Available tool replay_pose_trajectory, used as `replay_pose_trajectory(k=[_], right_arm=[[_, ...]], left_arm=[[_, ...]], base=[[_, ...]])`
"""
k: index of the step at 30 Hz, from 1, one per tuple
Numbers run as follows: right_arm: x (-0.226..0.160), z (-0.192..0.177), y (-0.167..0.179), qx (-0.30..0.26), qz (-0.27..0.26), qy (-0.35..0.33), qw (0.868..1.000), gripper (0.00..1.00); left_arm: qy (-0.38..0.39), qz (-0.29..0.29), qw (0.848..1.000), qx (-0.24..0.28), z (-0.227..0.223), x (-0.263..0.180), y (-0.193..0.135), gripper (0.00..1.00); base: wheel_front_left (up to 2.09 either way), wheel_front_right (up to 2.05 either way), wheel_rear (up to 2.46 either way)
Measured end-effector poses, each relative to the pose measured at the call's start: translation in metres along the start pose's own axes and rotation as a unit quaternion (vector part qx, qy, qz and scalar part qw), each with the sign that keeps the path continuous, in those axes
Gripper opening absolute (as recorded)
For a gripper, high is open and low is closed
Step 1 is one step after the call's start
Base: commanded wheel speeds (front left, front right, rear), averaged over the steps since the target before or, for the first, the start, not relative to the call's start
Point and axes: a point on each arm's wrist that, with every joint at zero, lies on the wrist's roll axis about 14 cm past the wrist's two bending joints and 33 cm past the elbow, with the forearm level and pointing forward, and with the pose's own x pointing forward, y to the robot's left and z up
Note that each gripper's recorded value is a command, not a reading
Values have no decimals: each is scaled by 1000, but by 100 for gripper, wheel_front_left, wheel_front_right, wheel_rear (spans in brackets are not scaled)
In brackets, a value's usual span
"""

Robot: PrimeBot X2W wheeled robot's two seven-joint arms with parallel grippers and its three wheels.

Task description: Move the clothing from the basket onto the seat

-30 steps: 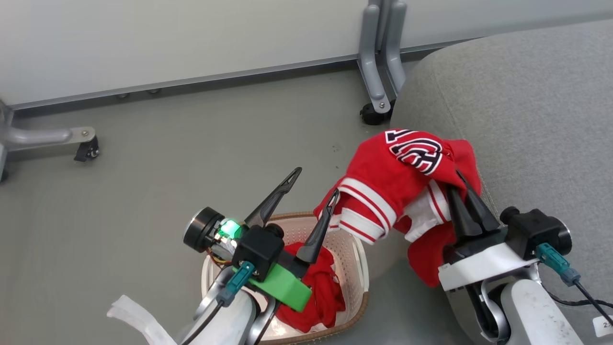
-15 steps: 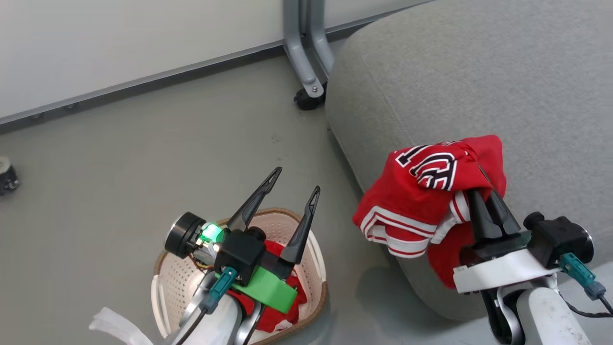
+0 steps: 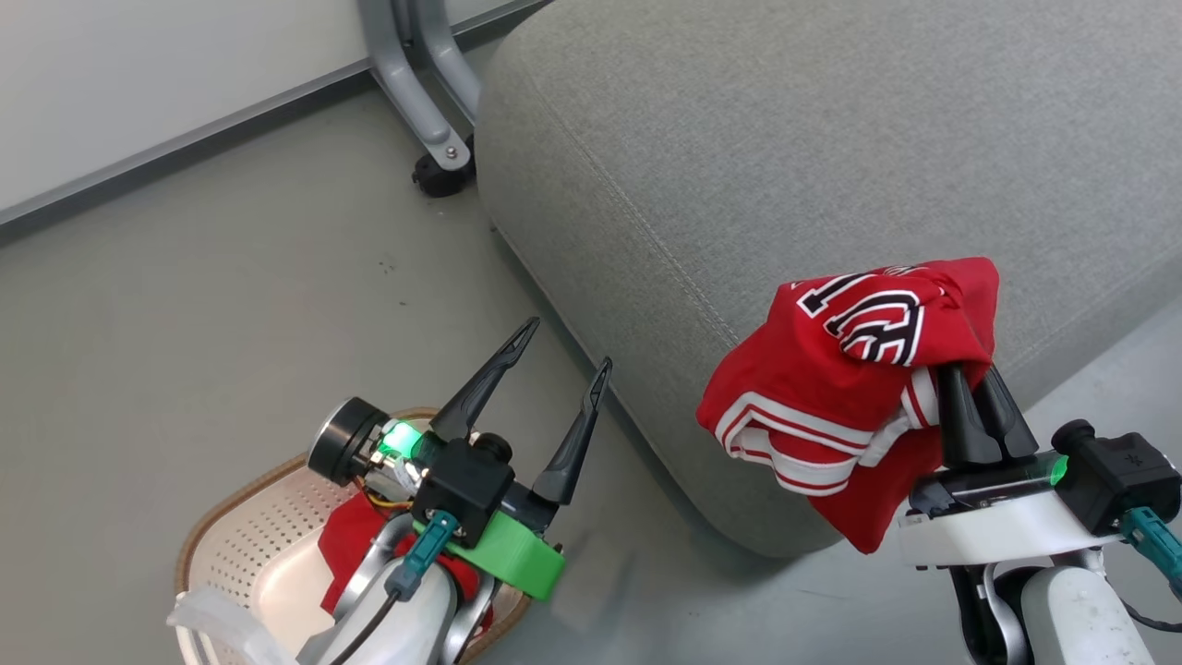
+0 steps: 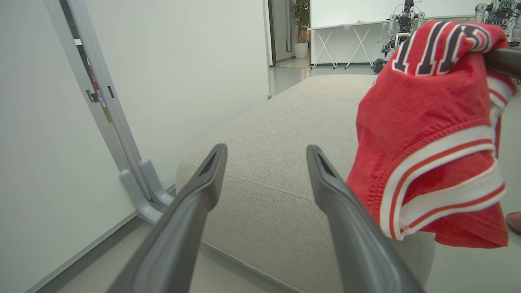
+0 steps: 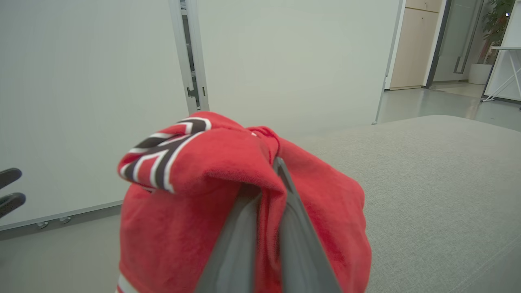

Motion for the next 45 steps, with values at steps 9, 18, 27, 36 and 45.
replay_pose_trajectory(k=[9, 18, 27, 36, 45], right_arm=[[2, -10, -13, -21, -26, 24, 999, 0], [63, 5, -53, -29, -82, -24, 996, 0], [172, 9, -86, -100, -86, -56, 990, 0], [244, -71, -78, -121, -61, 19, 991, 0], [247, -158, -54, -100, -61, 96, 988, 100]], left_arm=[[7, -45, 999, -23, -22, 15, -13, 100], [-1, -93, 996, -16, -44, 26, -14, 100], [16, -96, 994, -39, -95, 24, 11, 100], [38, -53, 995, -71, -140, 11, 45, 100], [80, -9, 994, -76, -168, -17, 69, 100]], base=[[0, 0, 0], [0, 0, 0], [0, 0, 0], [0, 0, 0], [0, 0, 0]])
